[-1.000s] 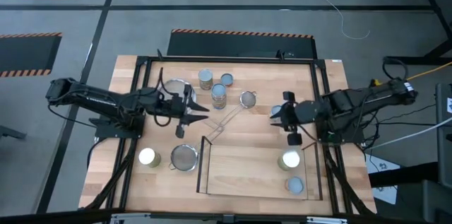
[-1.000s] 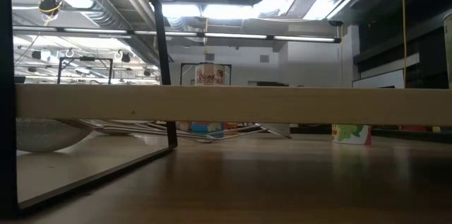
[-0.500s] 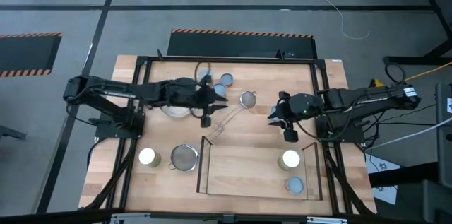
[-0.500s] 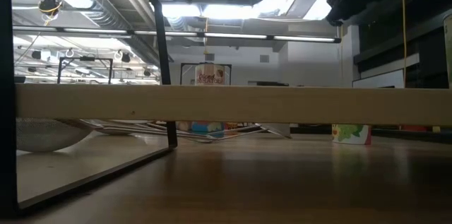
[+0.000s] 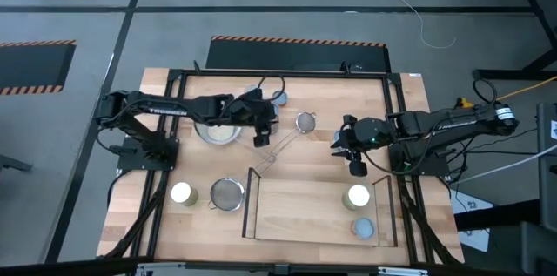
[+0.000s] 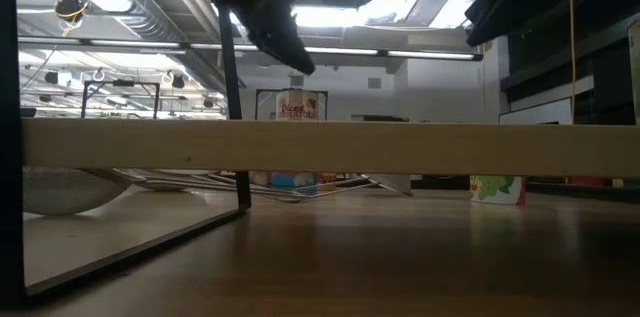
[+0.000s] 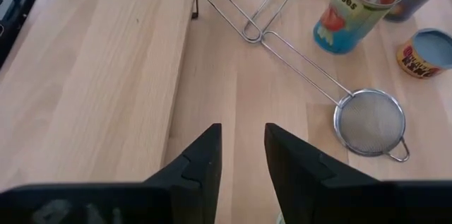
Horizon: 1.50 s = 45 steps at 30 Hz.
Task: Pick and place cans onto a shelf
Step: Put the small canned tomatoes on the shelf
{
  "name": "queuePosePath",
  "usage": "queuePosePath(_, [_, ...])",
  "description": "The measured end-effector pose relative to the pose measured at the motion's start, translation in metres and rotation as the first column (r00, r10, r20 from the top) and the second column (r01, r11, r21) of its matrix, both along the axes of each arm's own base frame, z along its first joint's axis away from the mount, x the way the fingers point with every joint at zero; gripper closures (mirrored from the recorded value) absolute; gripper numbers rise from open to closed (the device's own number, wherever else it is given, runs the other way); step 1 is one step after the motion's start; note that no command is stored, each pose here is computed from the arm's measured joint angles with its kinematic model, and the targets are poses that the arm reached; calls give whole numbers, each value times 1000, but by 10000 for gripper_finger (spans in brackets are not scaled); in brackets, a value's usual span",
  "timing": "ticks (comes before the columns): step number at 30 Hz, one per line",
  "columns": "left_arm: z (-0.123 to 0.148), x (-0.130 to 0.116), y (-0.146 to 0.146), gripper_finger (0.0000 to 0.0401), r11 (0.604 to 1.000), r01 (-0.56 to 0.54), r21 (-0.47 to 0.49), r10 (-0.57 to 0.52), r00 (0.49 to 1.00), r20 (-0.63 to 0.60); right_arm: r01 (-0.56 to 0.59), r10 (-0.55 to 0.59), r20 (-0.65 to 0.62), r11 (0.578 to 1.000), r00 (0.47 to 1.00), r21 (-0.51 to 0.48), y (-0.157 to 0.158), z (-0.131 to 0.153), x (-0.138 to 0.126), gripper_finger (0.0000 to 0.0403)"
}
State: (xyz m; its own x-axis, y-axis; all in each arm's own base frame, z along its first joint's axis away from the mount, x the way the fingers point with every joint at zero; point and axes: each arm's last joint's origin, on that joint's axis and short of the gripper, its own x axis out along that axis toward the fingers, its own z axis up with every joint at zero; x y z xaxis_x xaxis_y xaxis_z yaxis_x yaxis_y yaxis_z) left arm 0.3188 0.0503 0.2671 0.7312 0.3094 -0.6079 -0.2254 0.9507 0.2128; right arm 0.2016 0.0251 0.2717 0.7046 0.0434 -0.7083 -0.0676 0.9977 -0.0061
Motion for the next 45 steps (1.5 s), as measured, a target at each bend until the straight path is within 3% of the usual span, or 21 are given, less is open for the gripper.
queuePosePath(25, [-7, -2, 1, 307, 999, -39, 23, 40, 997, -72, 0, 0, 2, 1000, 1000, 0, 0, 0, 0, 290])
queuePosePath(36, [-28, 7, 5, 307, 998, -57, 34, 61, 988, -143, -1, 1, 3, 1000, 1000, 0, 0, 0, 0, 290])
queuePosePath(45, [-28, 7, 5, 319, 998, -58, 34, 62, 988, -142, 0, 0, 4, 1000, 1000, 1, 0, 0, 0, 290])
